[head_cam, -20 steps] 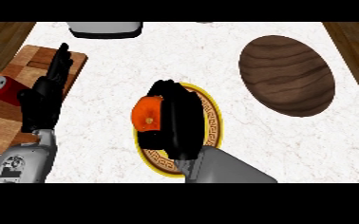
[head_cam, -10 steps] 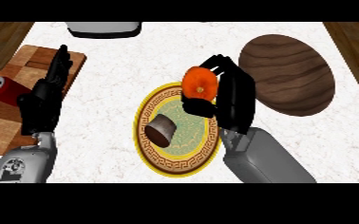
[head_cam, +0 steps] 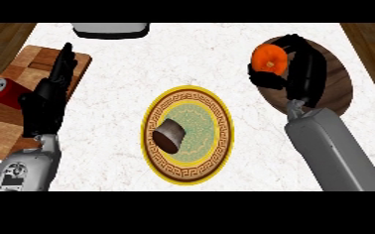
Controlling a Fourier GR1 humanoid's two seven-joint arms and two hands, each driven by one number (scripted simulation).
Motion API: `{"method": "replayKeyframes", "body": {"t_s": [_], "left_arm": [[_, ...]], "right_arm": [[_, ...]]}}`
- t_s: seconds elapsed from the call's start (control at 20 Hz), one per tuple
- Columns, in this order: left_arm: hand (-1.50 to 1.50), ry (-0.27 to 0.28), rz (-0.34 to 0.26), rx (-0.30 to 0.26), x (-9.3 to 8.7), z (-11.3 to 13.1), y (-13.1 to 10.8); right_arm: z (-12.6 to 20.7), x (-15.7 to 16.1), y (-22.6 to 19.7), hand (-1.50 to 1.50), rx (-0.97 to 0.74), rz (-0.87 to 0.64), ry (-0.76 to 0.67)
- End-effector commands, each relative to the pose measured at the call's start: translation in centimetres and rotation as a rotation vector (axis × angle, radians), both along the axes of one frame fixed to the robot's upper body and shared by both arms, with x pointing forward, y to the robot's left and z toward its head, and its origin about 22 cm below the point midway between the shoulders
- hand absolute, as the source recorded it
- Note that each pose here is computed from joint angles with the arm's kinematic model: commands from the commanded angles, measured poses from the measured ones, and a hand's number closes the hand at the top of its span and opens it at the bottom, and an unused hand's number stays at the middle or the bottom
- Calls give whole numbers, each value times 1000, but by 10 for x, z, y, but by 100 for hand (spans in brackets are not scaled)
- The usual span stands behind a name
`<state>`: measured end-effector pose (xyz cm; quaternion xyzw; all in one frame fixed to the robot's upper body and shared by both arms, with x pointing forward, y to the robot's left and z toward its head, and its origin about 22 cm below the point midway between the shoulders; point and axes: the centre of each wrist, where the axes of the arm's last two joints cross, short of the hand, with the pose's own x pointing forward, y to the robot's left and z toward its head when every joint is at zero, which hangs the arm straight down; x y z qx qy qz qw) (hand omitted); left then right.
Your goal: Pick the squash from the plate and place it in the bowl
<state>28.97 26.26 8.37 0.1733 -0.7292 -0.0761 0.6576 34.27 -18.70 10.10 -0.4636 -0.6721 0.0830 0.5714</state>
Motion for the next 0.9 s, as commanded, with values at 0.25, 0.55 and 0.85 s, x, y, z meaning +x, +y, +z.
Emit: {"method": "replayKeyframes", "body": {"t_s": [0.25,0.55,0.85], "left_arm": [[0,3,-17,-12,-7,-11,-8],[0,-20,-31,8,0,-3,-16],[0,-14,-28,-22,8,-7,-15]], "right_arm": [[-51,27,-99,150,-247,-174,67],[-66,54,-130,150,-224,-230,99],[-63,56,-155,-150,21,-140,138]]}}
